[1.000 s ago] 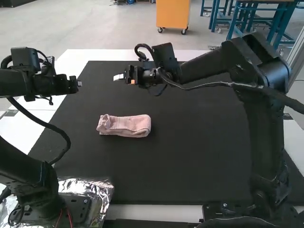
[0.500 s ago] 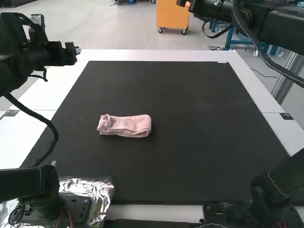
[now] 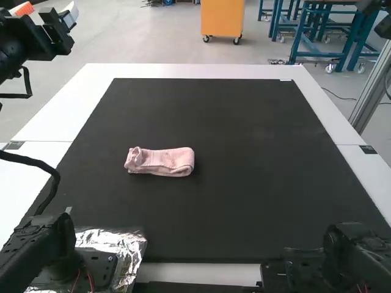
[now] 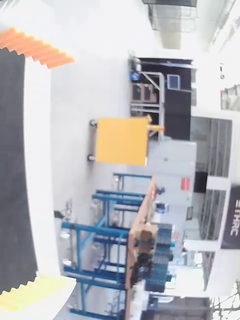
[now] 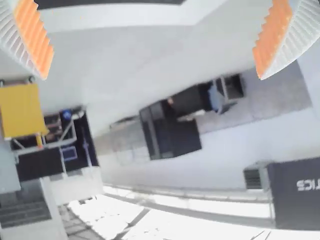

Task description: Fold the towel.

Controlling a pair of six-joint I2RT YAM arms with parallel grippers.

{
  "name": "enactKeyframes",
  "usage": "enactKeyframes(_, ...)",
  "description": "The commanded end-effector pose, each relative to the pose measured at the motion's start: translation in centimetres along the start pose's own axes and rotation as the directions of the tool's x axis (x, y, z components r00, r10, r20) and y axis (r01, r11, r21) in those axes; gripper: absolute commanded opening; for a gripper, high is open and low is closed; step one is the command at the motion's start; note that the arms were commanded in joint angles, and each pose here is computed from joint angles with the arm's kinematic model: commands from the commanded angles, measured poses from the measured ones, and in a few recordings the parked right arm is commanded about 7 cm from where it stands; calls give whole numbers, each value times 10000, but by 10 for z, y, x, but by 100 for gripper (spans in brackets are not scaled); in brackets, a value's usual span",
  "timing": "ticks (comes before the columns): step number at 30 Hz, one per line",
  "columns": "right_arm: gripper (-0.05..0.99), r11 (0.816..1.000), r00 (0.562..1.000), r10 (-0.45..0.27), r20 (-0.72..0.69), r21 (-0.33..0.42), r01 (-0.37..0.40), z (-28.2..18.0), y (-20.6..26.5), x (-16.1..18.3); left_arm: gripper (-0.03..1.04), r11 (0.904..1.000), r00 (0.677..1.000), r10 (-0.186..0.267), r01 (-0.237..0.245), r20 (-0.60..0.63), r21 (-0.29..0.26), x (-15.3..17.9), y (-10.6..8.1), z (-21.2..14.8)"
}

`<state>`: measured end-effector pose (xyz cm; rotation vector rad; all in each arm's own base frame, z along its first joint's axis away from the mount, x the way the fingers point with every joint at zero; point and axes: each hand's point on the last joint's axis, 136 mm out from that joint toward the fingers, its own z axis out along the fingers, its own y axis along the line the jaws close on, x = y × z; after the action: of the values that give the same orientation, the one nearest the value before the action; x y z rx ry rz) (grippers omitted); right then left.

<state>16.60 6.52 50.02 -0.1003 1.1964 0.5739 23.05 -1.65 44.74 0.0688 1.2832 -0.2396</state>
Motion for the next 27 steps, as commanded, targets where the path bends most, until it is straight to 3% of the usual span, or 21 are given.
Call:
enactKeyframes(1,92,9985,9946,-552,876,29,552,-43,15,-14,97,9953,9978,-578,551,314,799,-4,-24,-26)
enactKeyframes(6,92,9808,9691,-1761,1729,1141,1579,-97,19,-18,97,9947,9923,-248,125,1211,1019,-6,-45,-77)
enactKeyframes(9,92,9470,9616,-2416,1302,2479,2043,-110,-2,-5,97,9955,9865,-102,-55,1637,949,-2,-52,-103)
enactKeyframes(12,92,9294,9806,-1960,77,3204,1833,-106,-28,29,97,9987,9983,-329,309,478,410,25,-41,-98)
enactKeyframes(13,92,9269,9833,-1779,-383,3291,1805,-103,-37,44,97,9999,9989,-73,77,469,-79,27,-32,-98)
enactKeyframes(15,92,9192,9799,-1609,-1181,3435,1923,-95,-55,76,97,9971,9970,690,-679,363,-330,35,-25,-94)
enactKeyframes(17,92,9162,9759,-1497,-1589,3488,1974,-87,-70,102,97,9946,9938,912,-878,641,-545,45,-15,-84)
enactKeyframes(19,92,9051,9642,-2052,-1680,3423,2522,-77,-82,116,97,9913,9888,1218,-1168,862,-613,59,-7,-76)
enactKeyframes(21,92,8811,9367,-3083,-1658,3215,3469,-68,-91,127,97,9784,9741,1986,-1906,1078,-801,73,1,-69)
enactKeyframes(22,92,8603,9184,-3651,-1525,3217,3954,-64,-96,128,97,9675,9658,2303,-2140,1192,-1347,79,13,-67)
enactKeyframes(23,92,8431,9137,-3869,-1243,3537,4051,-62,-105,130,97,9393,9524,2858,-2564,1062,-2281,87,31,-67)
enactKeyframes(24,92,8277,9091,-4113,-661,3906,4029,-61,-111,125,97,8995,9347,3473,-3091,760,-3088,99,48,-68)
enactKeyframes(27,92,7769,8573,-5147,-72,4189,4699,-60,-122,136,97,8622,9156,4017,-3714,181,-3445,137,63,-67)
